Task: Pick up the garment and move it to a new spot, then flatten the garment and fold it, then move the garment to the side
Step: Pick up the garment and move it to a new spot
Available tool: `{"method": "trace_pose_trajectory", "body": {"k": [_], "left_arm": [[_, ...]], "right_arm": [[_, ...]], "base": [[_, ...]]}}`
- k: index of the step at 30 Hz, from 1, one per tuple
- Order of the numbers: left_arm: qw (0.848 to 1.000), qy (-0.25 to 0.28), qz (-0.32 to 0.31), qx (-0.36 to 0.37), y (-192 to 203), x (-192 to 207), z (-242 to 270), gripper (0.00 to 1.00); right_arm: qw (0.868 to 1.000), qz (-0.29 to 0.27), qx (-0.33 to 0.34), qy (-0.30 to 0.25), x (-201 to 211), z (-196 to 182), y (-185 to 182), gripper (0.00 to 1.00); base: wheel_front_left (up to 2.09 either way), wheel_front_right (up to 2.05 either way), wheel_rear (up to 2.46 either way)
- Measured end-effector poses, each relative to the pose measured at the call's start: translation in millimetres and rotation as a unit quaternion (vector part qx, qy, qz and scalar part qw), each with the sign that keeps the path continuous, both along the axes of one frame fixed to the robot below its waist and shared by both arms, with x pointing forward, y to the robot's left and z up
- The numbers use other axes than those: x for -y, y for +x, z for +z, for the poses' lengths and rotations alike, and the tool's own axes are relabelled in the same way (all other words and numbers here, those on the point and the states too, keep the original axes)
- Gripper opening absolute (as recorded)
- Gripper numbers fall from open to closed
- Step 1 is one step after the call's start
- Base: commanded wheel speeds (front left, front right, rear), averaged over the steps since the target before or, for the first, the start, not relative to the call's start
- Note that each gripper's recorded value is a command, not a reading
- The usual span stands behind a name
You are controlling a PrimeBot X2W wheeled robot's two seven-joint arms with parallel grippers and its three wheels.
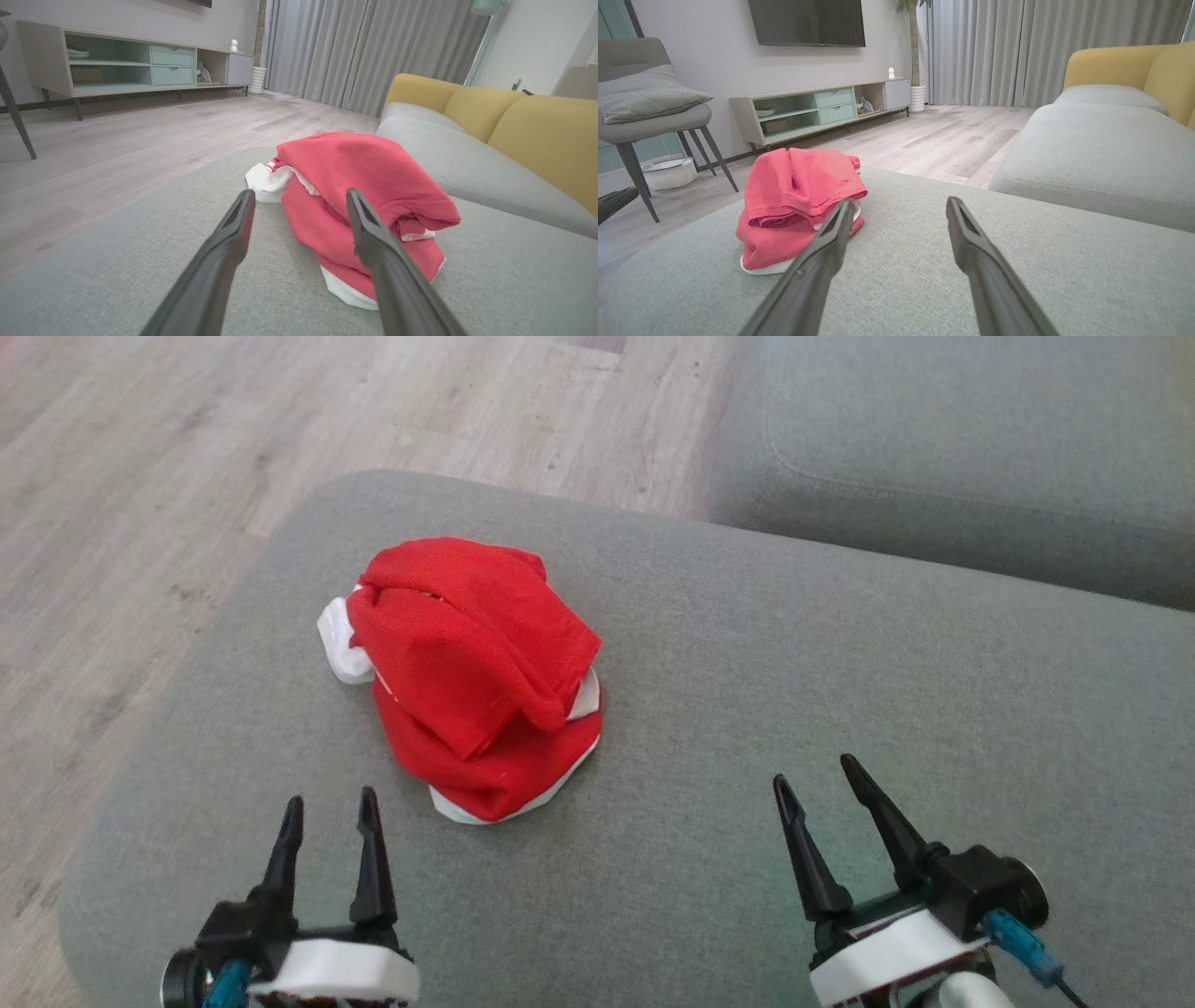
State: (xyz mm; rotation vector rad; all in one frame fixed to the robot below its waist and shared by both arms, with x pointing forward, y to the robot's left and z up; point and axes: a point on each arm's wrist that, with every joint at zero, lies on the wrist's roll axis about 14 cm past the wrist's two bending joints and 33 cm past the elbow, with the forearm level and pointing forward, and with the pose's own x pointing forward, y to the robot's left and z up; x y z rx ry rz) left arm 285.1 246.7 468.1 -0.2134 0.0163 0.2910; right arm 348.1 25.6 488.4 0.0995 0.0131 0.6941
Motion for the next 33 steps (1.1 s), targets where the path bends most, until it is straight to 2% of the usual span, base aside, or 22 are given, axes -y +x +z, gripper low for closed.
{"method": "trace_pose_trajectory", "body": {"k": [3,6,13,14,19,27,28,29,33], "left_arm": [[0.999,0.017,-0.031,-0.005,12,6,0,1.00],[0.995,0.047,-0.083,-0.016,40,12,9,1.00],[0.971,0.141,-0.176,-0.080,110,15,25,1.00],[0.971,0.141,-0.176,-0.080,110,15,25,1.00],[0.949,0.163,-0.219,-0.158,134,22,-1,1.00],[0.918,0.150,-0.260,-0.261,135,28,-52,1.00],[0.916,0.146,-0.261,-0.268,135,28,-56,0.96],[0.912,0.147,-0.265,-0.276,134,28,-59,0.00],[0.911,0.152,-0.274,-0.267,136,32,-57,0.00]], "right_arm": [[1.000,-0.007,-0.008,0.000,4,-5,3,1.00],[1.000,-0.018,-0.019,-0.001,11,-12,6,1.00],[0.999,-0.044,-0.030,0.001,24,-22,25,1.00],[0.999,-0.044,-0.030,0.001,24,-22,25,1.00],[0.997,-0.064,-0.038,-0.001,37,-29,36,1.00],[0.994,-0.095,-0.049,-0.003,57,-38,44,1.00],[0.994,-0.098,-0.048,-0.003,58,-38,45,1.00],[0.994,-0.100,-0.048,-0.003,60,-38,46,1.00],[0.994,-0.103,-0.045,-0.003,62,-36,47,1.00]], "base": [[0.00,0.00,0.00],[0.00,0.00,0.00],[0.00,0.00,0.00],[0.00,0.00,0.00],[0.00,0.00,0.00],[0.00,0.00,0.00],[0.00,0.00,0.00],[0.00,0.00,0.00],[0.00,0.00,0.00]]}}
